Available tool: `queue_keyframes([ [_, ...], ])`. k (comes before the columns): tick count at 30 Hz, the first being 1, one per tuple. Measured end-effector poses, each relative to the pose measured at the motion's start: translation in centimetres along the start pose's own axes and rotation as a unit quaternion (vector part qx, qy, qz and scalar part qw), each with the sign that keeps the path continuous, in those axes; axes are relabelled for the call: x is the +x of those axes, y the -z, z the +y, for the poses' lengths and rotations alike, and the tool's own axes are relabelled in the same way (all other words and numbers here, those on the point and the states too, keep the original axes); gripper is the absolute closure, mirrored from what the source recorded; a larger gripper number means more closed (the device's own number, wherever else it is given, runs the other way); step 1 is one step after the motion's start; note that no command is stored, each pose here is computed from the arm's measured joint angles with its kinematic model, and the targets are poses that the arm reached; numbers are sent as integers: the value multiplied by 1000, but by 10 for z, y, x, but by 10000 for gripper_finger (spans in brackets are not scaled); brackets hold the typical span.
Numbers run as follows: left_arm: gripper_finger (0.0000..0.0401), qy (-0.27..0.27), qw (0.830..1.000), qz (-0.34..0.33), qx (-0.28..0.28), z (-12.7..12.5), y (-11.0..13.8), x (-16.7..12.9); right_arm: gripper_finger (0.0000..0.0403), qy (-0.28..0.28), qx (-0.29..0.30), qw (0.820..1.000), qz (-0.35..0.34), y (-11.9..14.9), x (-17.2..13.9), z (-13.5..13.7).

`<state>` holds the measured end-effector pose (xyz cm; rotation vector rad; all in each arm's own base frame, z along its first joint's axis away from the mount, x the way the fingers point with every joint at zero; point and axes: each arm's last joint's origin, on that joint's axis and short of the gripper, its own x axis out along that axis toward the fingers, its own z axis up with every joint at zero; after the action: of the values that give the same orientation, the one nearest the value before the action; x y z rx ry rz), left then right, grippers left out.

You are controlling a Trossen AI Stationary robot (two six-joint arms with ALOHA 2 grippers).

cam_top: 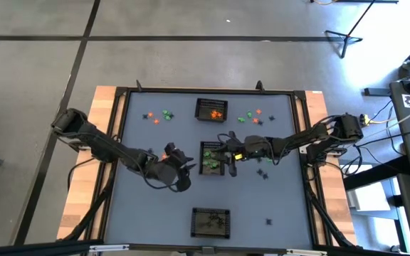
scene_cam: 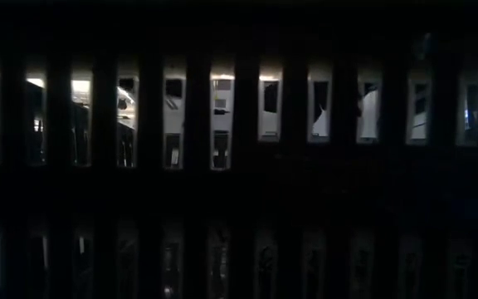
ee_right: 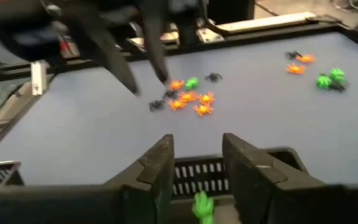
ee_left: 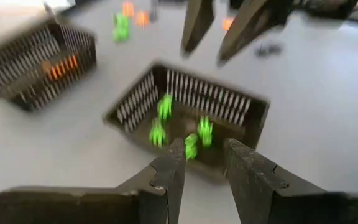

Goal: Sort Halloween decoration
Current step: Put the orange spider toy into the top black bin

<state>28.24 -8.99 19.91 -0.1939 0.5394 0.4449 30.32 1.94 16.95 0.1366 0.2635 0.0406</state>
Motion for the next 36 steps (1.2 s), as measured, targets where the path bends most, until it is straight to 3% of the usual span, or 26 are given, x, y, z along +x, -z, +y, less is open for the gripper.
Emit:
queue_keyframes([
  [4,293,-16,994,106,-24,24,7,10,264,-17,-1,1000,0,0,0,1],
  [9,293,-70,967,238,-54,58,16,16,269,-35,-2,999,8,1,0,2],
  [15,293,-89,939,326,-68,83,19,19,269,-51,-2,999,10,1,0,3],
  [29,293,-87,933,342,-69,96,15,24,269,-55,-9,998,10,1,0,3],
  [36,293,-61,932,355,-51,98,14,25,269,-55,-12,998,9,1,0,3],
])
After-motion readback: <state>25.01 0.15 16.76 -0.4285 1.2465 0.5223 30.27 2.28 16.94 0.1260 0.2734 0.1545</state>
